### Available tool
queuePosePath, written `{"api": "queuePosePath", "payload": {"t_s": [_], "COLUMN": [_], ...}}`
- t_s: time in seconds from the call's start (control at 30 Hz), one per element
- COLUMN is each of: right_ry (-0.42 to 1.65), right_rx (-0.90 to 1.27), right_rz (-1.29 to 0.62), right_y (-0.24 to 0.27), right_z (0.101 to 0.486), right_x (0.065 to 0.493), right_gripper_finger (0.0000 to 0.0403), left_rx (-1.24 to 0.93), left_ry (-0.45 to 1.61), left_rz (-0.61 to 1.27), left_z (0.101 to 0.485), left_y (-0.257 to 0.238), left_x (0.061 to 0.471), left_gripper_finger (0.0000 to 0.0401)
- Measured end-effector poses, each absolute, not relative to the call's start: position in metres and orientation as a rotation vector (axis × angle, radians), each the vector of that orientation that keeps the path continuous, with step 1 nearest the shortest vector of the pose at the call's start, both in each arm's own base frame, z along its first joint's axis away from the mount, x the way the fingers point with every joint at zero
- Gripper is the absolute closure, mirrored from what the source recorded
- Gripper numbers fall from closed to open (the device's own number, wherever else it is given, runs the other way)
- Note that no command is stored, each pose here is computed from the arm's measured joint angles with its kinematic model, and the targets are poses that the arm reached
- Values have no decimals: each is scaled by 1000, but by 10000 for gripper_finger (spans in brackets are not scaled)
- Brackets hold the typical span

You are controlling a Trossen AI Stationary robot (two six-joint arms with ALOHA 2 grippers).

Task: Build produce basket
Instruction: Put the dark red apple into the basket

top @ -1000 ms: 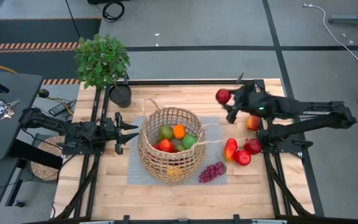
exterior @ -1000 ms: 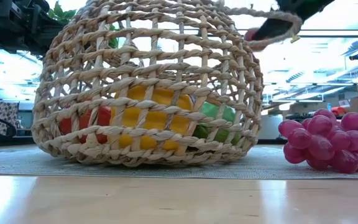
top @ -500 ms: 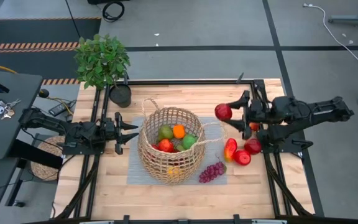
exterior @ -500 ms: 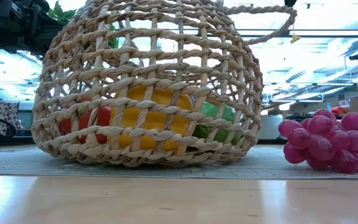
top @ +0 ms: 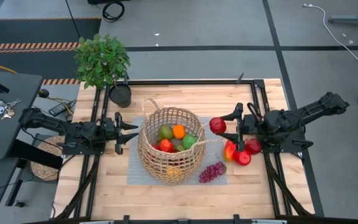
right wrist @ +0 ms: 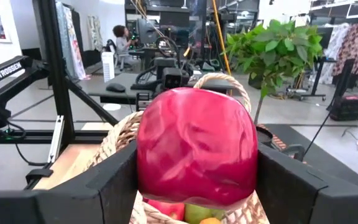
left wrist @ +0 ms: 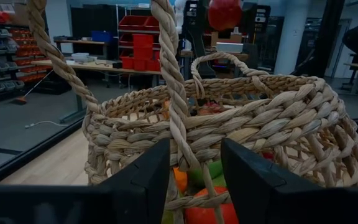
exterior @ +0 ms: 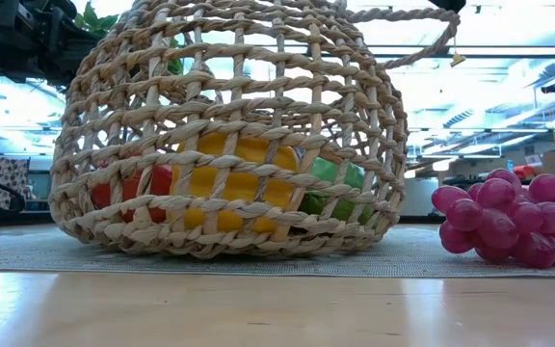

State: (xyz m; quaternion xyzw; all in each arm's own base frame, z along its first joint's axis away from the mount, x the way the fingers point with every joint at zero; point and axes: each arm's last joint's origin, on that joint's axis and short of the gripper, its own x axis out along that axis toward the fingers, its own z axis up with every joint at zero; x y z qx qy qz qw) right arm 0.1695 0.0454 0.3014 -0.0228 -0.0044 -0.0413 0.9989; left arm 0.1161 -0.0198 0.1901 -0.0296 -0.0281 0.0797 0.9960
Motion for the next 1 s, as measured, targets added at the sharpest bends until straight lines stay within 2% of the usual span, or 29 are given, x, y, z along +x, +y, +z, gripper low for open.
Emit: {"api": "queuePosePath", "payload": {"t_s": [0.57, 1.0], "right_ry": [14, 76], "right_rx": [2, 2], "right_rz": [-21, -49], "right_y": [54, 58], "right_z": [298, 288], "right_x": [171, 178], "right_gripper_finger": [123, 123], "left_rx": [-59, -59], "left_ry": [-56, -56], "left_rz": [159, 160], "left_z": [190, 190], "left_y": [-20, -20], "left_x": [116, 116], "left_gripper_finger": [254, 253]}}
